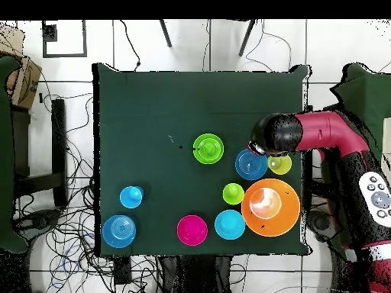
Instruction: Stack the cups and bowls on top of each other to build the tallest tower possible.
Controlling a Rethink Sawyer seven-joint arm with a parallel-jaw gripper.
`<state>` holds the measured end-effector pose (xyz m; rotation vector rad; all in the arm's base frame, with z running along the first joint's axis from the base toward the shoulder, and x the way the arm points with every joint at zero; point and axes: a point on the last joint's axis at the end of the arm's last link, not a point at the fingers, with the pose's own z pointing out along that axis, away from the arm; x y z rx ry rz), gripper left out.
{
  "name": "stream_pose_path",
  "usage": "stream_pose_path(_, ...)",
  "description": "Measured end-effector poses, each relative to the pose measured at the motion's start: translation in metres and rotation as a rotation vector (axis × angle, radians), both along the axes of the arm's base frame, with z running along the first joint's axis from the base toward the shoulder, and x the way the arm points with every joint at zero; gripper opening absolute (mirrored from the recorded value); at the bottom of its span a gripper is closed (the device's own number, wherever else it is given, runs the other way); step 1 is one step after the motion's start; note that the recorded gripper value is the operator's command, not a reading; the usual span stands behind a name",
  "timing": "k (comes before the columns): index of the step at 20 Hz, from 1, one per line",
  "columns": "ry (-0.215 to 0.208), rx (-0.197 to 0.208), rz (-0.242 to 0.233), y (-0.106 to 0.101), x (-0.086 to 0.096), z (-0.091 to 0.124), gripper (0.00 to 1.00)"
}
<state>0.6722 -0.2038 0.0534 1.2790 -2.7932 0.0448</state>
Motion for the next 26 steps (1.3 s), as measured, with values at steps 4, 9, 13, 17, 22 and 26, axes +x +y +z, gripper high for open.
stream_pose_path(4,-0.011,0.001,0.009,0.001,-0.001,-0.012,1.00)
stream_pose_path(9,-0.030,0.028,0.008,0.006,-0.002,-0.031,1.00)
stream_pose_path(13,-0.046,0.048,-0.002,0.004,-0.004,-0.042,1.00)
stream_pose_path(17,-0.058,0.070,-0.033,-0.009,-0.012,-0.055,1.00)
stream_pose_path(22,-0.061,0.091,-0.063,-0.022,-0.021,-0.068,1.00)
stream_pose_path(26,-0.062,0.107,-0.079,-0.025,-0.024,-0.078,1.00)
